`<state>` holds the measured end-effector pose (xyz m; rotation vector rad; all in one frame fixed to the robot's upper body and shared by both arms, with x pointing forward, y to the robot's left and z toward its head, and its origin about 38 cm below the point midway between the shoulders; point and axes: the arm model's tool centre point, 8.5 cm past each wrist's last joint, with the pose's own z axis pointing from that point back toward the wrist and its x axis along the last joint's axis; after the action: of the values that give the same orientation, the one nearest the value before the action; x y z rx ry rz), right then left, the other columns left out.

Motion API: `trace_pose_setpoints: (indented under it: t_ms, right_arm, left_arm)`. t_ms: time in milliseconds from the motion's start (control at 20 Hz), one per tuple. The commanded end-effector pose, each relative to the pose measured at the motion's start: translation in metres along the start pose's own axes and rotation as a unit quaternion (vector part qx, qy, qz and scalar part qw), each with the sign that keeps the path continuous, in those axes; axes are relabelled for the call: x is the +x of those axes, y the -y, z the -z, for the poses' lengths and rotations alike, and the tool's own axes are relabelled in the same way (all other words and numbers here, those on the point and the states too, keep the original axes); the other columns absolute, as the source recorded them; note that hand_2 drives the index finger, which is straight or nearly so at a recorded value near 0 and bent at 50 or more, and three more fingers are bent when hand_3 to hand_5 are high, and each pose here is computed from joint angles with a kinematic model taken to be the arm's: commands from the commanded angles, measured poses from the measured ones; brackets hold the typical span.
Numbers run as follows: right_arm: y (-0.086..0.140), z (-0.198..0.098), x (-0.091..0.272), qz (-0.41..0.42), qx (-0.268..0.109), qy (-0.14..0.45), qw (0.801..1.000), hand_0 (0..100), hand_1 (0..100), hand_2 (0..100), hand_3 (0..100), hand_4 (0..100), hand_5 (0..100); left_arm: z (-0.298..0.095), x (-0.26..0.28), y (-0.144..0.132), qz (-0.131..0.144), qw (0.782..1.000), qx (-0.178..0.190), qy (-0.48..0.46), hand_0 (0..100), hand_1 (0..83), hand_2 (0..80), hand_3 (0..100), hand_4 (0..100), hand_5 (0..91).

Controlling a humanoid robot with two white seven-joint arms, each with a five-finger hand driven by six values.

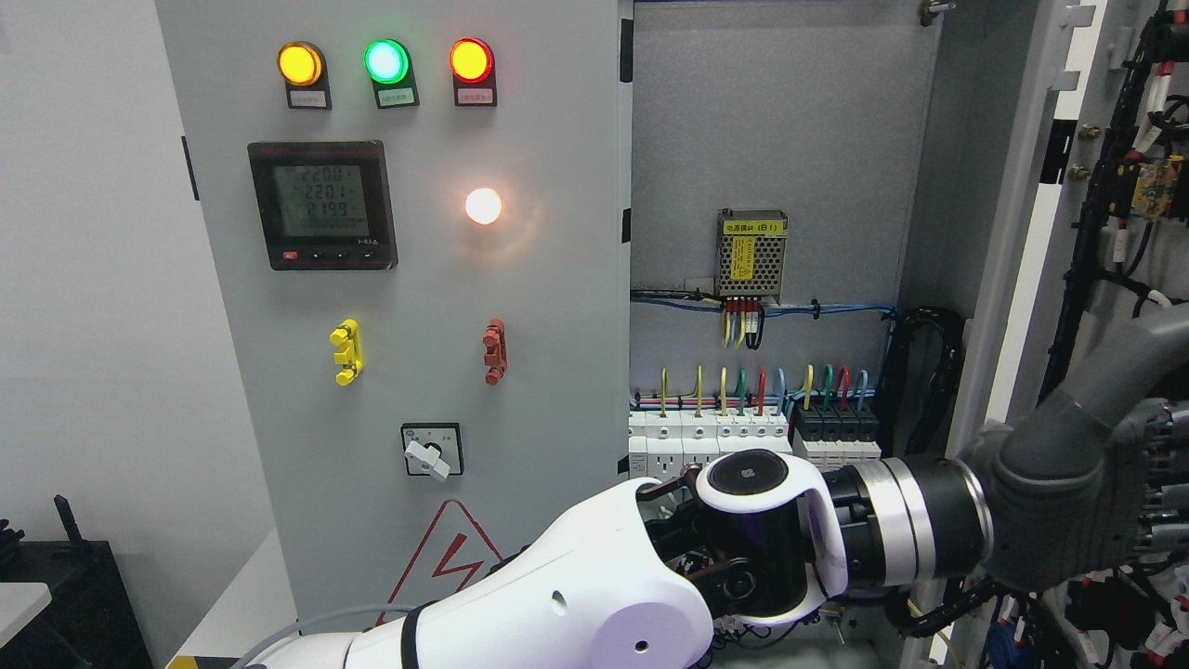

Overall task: Open door with both hands
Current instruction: 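Withdraw the left hand down and out of the cabinet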

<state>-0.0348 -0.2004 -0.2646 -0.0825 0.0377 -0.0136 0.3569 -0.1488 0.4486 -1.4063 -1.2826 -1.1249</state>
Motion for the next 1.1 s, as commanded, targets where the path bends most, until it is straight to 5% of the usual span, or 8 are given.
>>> trace_pose_setpoints:
  t_ms: [0,651,1052]
  right_arm:
    - [0.0,0.0,0.0,0.0,0.0,0.0,1.0,0,0,0,0,0,0]
    - [0.0,0.0,0.0,0.0,0.0,0.0,1.0,0,0,0,0,0,0]
    - [-0.001,0.0,0.0,0.0,0.001,0.0,1.0,0,0,0,0,0,0]
  left_arm:
    - [0.009,-0.028,0.016,0.001,0.999,-0.024,-0.035,0,0.0,0.0,0,4,0.0]
    - [0.005,-0.022,0.01,0.007,0.999,-0.014,-0.029,0,0.0,0.0,0,4,0.0]
    - [-0.044,0.009,-0.045,-0.024,0.998,0.063,-0.021,0,0.0,0.0,0,4,0.0]
